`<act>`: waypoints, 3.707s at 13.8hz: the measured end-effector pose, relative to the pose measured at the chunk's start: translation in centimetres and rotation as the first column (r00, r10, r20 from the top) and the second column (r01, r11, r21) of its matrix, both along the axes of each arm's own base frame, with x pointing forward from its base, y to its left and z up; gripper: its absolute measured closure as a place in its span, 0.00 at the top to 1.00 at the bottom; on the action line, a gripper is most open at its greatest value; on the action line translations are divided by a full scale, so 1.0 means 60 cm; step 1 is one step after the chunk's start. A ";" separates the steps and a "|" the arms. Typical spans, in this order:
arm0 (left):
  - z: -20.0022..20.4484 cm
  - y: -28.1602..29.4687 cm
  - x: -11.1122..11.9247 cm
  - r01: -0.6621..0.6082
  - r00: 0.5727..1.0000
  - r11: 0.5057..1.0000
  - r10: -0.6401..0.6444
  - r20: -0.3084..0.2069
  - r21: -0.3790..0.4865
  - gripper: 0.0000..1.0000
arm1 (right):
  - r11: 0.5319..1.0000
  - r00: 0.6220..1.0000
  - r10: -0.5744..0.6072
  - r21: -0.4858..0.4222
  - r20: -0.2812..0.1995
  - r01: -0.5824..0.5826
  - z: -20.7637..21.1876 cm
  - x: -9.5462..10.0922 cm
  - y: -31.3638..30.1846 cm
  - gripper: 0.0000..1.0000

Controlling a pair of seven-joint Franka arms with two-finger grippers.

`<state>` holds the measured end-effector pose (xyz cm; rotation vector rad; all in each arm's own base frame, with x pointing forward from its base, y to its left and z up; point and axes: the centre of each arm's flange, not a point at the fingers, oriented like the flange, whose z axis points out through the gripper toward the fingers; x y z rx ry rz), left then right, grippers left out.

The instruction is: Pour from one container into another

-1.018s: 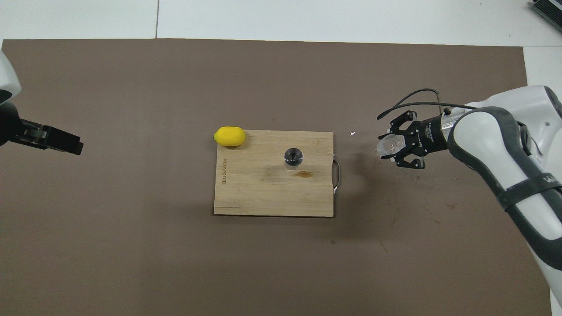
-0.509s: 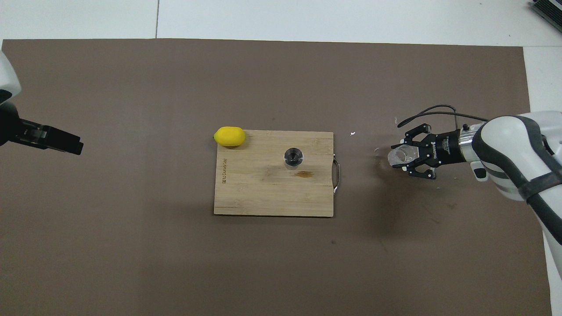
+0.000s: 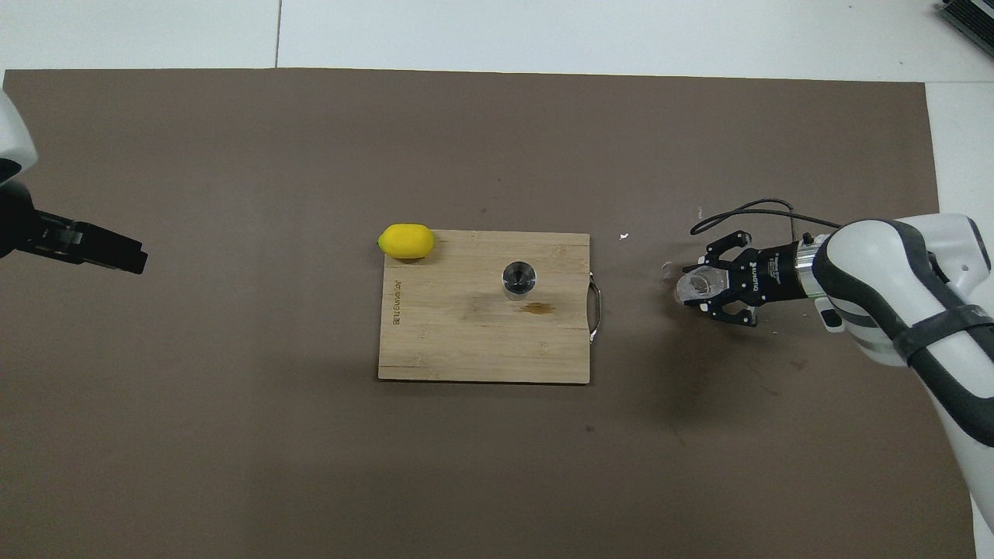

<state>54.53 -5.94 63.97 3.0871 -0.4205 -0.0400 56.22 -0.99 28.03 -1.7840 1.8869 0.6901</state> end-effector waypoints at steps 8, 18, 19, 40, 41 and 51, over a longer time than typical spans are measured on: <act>0.000 0.000 0.000 0.000 1.000 1.000 0.000 0.000 0.000 1.00 | 0.999 0.996 -0.003 -0.034 0.089 0.006 0.061 -0.006 0.003 1.00; 0.000 0.000 0.000 0.000 1.000 1.000 0.000 0.000 0.000 1.00 | 0.720 0.729 0.641 -0.517 0.239 -0.464 0.284 -0.039 0.120 1.00; 0.000 0.000 0.000 0.000 1.000 1.000 0.000 0.000 0.000 1.00 | 0.647 0.650 0.725 -0.552 0.230 -0.526 0.298 -0.040 0.121 1.00; 0.000 0.000 0.000 0.000 1.000 1.000 0.000 0.000 0.000 1.00 | 0.082 0.143 0.988 -0.616 -0.050 -0.783 0.579 -0.025 0.024 1.00; 0.000 0.000 0.000 0.000 1.000 1.000 0.000 0.000 0.000 1.00 | 0.082 0.142 0.988 -0.610 -0.051 -0.788 0.575 -0.026 0.025 1.00; 0.000 0.000 0.000 0.000 1.000 1.000 0.000 0.000 0.000 1.00 | 0.065 0.113 0.992 -0.579 -0.048 -0.813 0.555 -0.033 0.052 1.00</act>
